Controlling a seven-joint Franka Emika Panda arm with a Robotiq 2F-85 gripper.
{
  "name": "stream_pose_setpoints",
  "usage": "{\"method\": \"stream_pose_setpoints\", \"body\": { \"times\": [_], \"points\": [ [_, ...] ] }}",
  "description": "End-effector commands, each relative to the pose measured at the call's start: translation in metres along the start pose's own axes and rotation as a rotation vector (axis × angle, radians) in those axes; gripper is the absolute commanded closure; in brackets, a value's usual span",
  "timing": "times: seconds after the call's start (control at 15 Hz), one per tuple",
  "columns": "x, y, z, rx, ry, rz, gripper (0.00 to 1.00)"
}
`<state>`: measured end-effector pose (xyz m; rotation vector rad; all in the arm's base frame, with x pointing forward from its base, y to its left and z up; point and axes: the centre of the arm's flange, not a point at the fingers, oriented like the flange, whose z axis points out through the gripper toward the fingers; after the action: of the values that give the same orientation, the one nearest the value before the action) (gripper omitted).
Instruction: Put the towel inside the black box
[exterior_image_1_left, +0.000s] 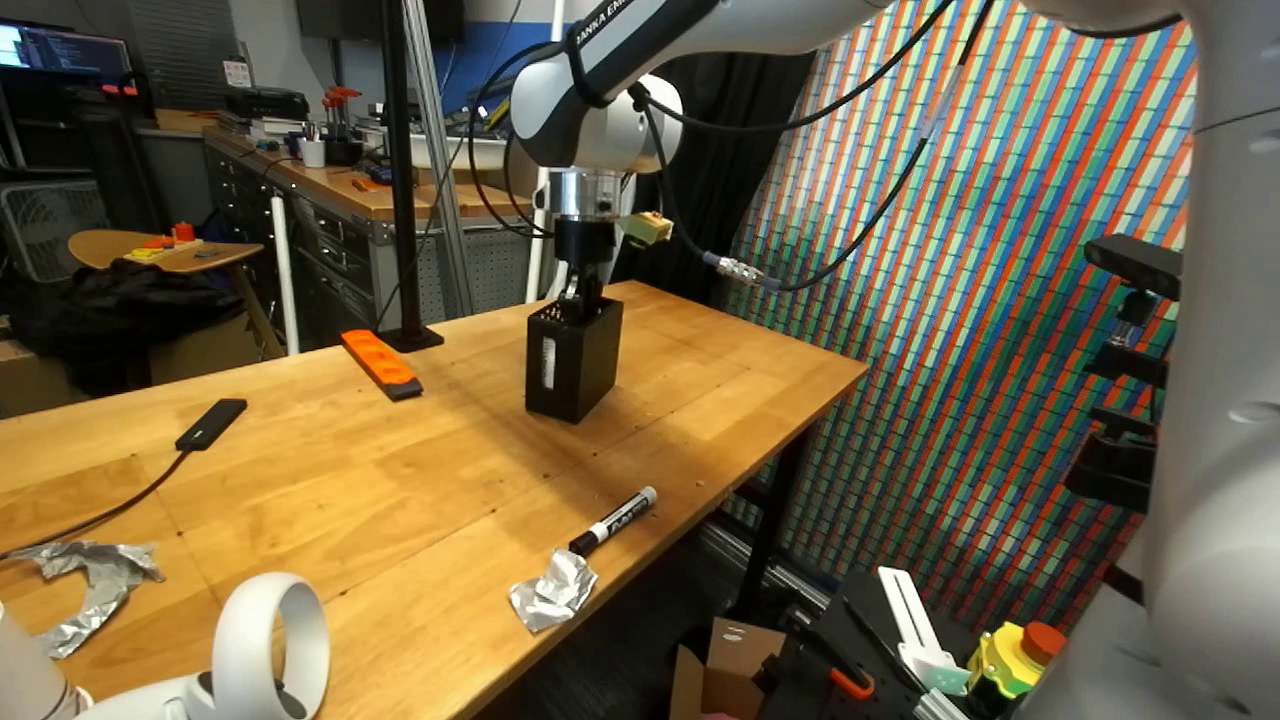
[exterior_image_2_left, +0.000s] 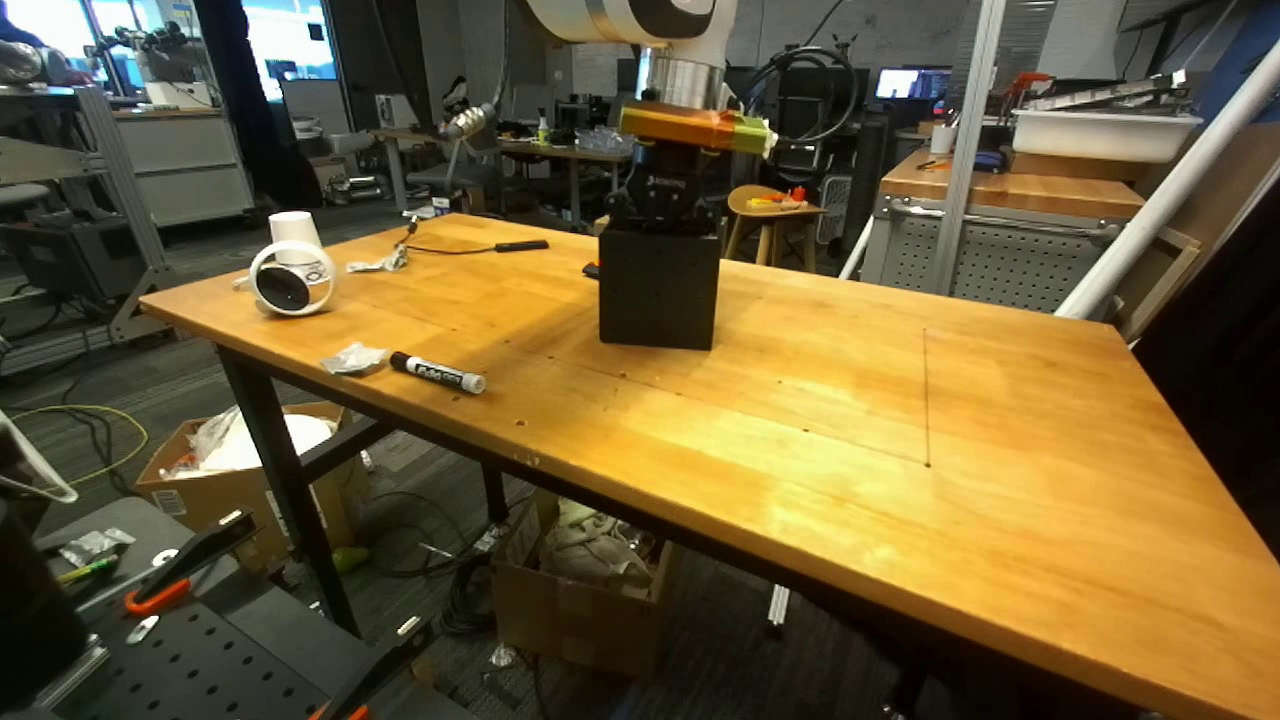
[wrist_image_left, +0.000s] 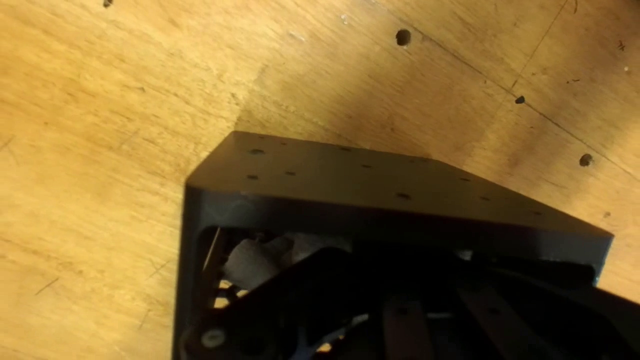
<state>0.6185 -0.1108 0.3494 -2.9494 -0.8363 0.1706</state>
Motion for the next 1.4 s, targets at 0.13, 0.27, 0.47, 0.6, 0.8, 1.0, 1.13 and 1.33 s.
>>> {"method": "stream_pose_setpoints", "body": {
  "times": [0.13, 0.27, 0.47, 0.6, 0.8, 1.0, 1.13, 1.33],
  "points": [
    [-0.015, -0.006, -0.028, -0.014, 0.046, 0.011, 1.00],
    [-0.019, -0.007, -0.037, -0.026, 0.060, 0.017, 1.00],
    [-0.024, -0.007, -0.059, -0.058, 0.101, 0.024, 1.00],
    [-0.027, -0.005, -0.079, -0.076, 0.143, 0.037, 1.00],
    [-0.033, -0.002, -0.108, -0.102, 0.215, 0.066, 1.00],
    [-0.041, 0.000, -0.132, -0.115, 0.300, 0.101, 0.99],
    [-0.048, 0.001, -0.146, -0.095, 0.376, 0.130, 0.74],
    [-0.043, 0.004, -0.139, -0.091, 0.333, 0.127, 0.79]
  ]
}}
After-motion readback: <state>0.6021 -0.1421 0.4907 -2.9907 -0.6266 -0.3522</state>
